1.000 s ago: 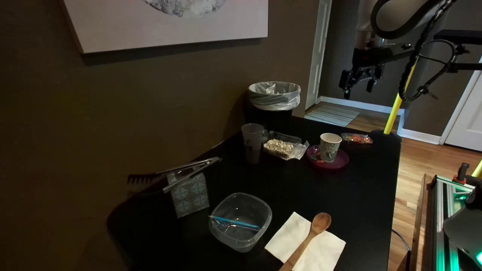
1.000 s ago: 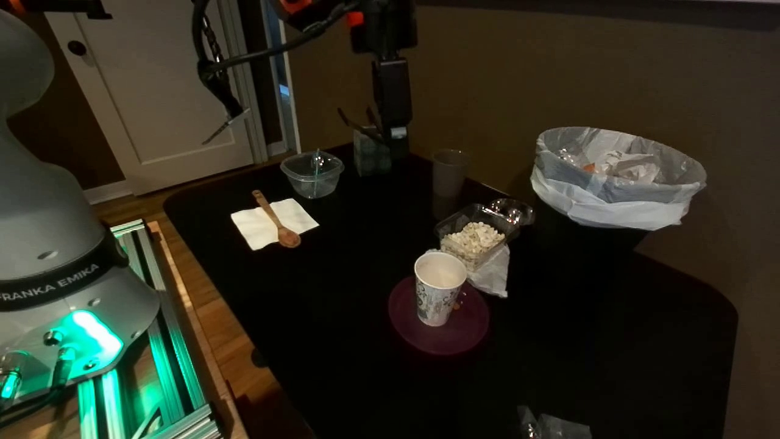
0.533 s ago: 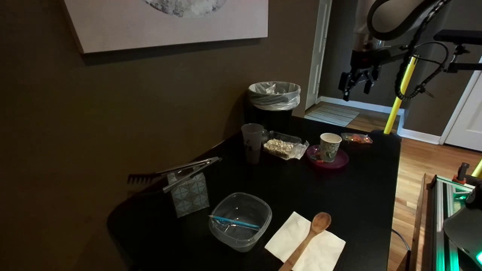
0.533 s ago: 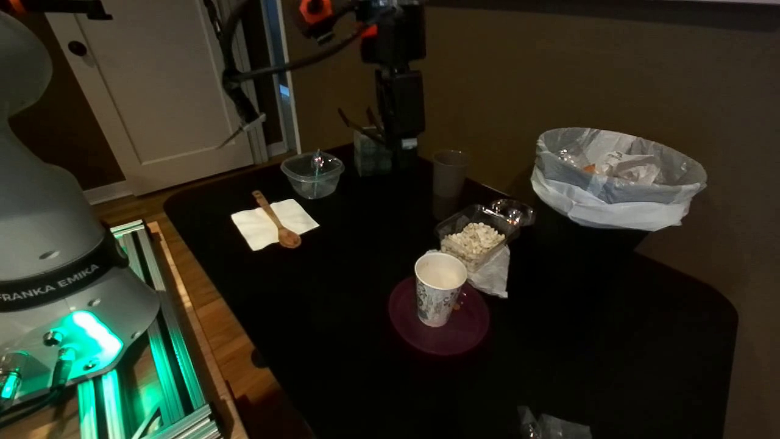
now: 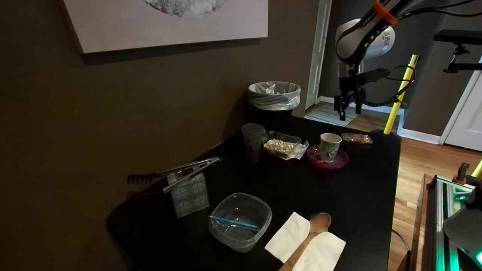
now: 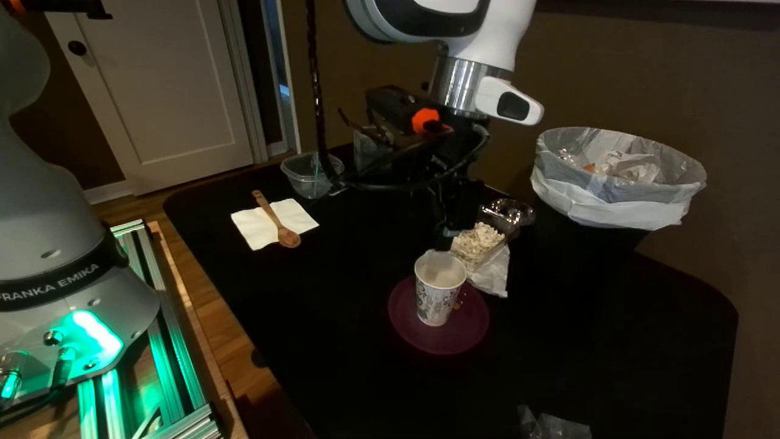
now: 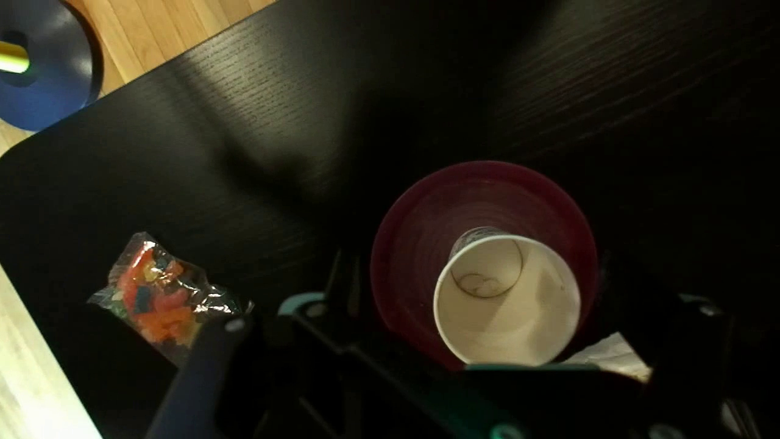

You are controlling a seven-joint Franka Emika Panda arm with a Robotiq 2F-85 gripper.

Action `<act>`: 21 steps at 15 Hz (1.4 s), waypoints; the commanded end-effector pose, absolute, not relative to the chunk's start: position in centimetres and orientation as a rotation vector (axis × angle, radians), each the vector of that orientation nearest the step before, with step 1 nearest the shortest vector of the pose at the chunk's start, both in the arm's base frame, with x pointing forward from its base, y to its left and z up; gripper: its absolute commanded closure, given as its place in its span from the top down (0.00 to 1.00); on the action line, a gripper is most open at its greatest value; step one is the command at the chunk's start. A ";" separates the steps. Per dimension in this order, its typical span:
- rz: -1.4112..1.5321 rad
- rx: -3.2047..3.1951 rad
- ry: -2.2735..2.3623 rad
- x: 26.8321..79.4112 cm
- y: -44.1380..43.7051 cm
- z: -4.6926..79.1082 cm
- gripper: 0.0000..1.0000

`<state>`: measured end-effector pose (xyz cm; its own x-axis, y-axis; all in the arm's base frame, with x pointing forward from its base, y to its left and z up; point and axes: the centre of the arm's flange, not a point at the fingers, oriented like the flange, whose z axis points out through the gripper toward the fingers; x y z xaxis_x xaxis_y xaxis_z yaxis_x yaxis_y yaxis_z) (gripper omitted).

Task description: Remove the coffee cup from the purple plate.

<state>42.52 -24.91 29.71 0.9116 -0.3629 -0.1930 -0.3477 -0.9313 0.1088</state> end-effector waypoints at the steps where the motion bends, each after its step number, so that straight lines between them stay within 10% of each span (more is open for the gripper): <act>1: -0.338 3.001 -0.555 43.0 -25.2 29.2 1.00; 21: -0.484 3.072 -0.943 45.5 -34.9 18.2 0.98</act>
<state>45.24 -33.67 19.48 0.7799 -0.5600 -0.2796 -0.5859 -0.8103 -0.0115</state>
